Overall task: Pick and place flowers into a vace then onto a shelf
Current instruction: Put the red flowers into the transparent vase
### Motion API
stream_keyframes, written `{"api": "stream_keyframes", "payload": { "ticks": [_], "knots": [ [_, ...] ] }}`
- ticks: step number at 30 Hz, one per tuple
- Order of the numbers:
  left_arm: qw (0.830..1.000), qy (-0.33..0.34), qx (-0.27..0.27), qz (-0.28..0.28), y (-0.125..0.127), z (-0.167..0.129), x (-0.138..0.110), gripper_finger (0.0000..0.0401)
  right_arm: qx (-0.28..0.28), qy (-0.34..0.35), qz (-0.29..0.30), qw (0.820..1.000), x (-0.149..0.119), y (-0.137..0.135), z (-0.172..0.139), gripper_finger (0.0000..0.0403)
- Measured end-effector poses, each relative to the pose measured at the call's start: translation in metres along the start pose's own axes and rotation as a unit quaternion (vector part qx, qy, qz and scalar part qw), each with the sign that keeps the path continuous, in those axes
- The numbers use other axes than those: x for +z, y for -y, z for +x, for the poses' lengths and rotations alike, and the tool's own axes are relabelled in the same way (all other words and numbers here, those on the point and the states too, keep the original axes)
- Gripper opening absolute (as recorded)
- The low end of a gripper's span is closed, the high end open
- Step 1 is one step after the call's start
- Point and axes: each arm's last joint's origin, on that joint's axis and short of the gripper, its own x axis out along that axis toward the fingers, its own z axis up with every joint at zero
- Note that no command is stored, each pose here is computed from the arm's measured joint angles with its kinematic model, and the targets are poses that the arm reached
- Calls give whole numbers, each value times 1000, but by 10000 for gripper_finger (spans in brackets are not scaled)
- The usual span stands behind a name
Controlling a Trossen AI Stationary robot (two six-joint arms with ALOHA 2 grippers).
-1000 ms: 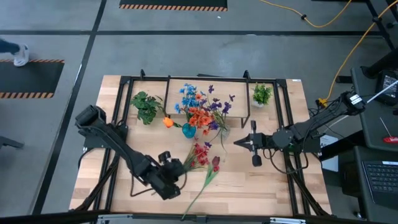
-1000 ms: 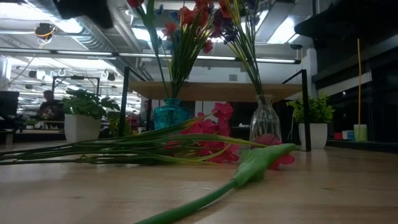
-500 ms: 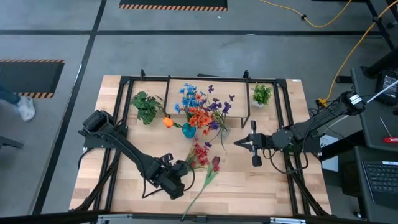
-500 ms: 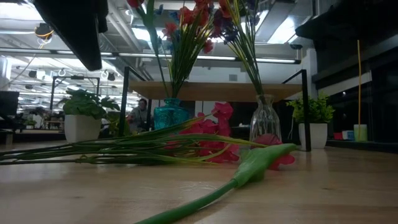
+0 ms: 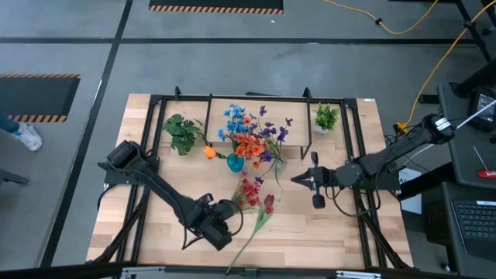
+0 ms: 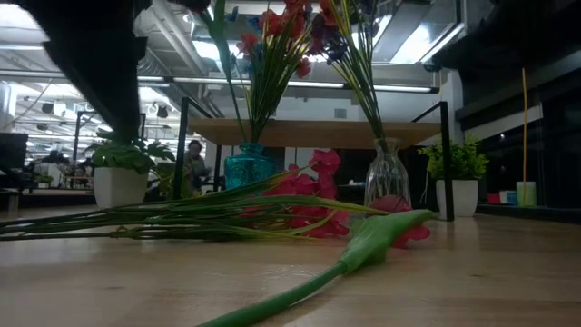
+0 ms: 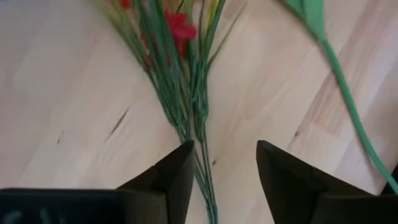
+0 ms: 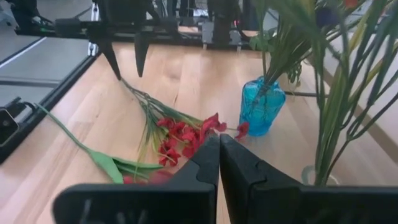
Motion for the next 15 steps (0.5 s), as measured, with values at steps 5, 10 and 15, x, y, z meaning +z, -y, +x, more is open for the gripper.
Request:
{"api": "stream_keyframes", "payload": {
  "ticks": [5, 10, 15],
  "knots": [
    [999, -43, -1, -30, 3, 10, -7, 166, -1, -7, -4, 1000, -3, -2, 5, 16],
    [998, -61, 10, -32, 7, 24, -15, 162, 1, 5, 0, 1000, -1, -3, 6, 17],
    [997, -69, 34, -30, 6, 35, -20, 161, 6, 4, 2, 1000, -1, -3, 6, 17]
  ]
}}
